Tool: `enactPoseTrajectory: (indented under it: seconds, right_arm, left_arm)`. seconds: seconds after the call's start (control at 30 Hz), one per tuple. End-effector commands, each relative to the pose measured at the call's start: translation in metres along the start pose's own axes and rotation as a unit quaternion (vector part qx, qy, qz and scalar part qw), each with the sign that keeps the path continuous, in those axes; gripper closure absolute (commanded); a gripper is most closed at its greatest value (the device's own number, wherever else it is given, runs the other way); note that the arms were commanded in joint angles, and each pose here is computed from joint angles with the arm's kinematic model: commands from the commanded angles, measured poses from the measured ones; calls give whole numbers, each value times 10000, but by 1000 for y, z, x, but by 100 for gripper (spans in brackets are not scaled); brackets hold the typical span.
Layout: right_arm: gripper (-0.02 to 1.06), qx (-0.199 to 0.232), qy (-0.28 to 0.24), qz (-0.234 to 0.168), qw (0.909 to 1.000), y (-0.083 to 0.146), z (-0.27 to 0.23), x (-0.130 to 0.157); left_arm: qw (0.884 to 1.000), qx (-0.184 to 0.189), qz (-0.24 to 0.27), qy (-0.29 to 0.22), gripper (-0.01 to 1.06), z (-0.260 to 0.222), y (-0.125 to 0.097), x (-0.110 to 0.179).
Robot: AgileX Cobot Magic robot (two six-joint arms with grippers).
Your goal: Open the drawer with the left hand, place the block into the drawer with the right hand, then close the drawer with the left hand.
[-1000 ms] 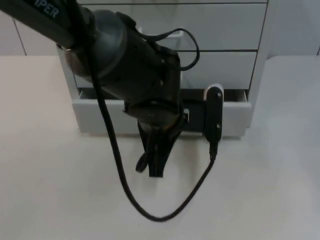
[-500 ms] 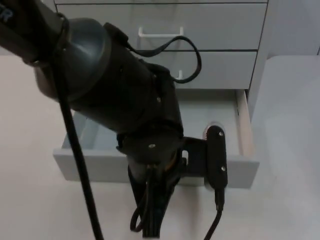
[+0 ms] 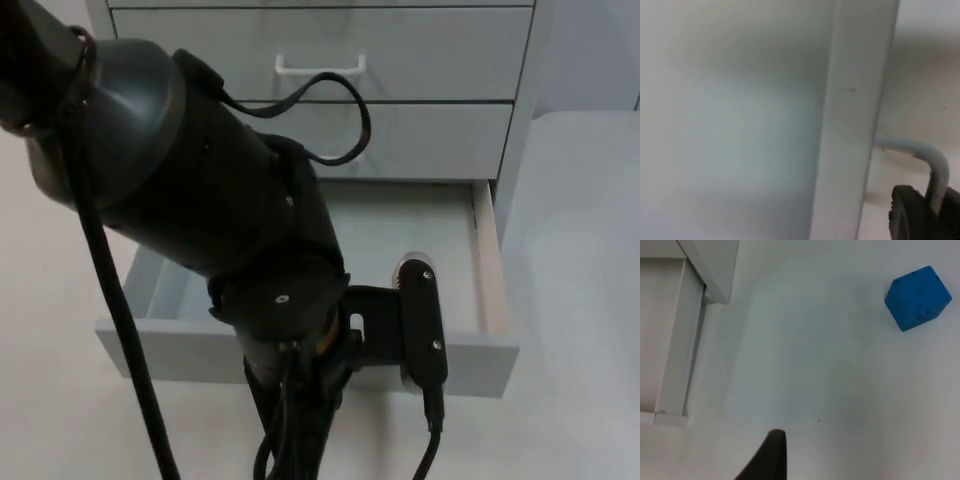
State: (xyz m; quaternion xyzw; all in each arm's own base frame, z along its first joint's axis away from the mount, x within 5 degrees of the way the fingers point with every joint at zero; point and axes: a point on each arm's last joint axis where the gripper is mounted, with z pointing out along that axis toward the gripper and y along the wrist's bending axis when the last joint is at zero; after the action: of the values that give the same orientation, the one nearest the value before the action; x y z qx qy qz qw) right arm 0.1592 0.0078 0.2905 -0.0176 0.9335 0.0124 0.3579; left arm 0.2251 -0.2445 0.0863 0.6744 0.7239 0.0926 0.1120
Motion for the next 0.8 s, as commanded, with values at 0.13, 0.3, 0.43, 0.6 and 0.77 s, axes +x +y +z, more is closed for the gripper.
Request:
enactPoseTrajectory:
  seconds: [0.13,0.3,0.43,0.6,0.77]
  right_arm:
    - [-1,15,-16,10,10000,-1,0,1]
    - [-1,15,-16,10,10000,-1,0,1]
    - [-1,15,-16,10,10000,-1,0,1]
    - [-1,15,-16,10,10000,-1,0,1]
    - [-1,15,-16,10,10000,-1,0,1]
  left_arm:
    - [9950,483,-694,534,87,3,-15,13]
    - [9953,483,-639,542,43,3,-15,13]
    - [9960,456,-550,535,28,2,-14,13]
    - [9979,276,-335,480,28,-3,-9,13]
    - [9992,66,-208,341,28,-16,-3,12]
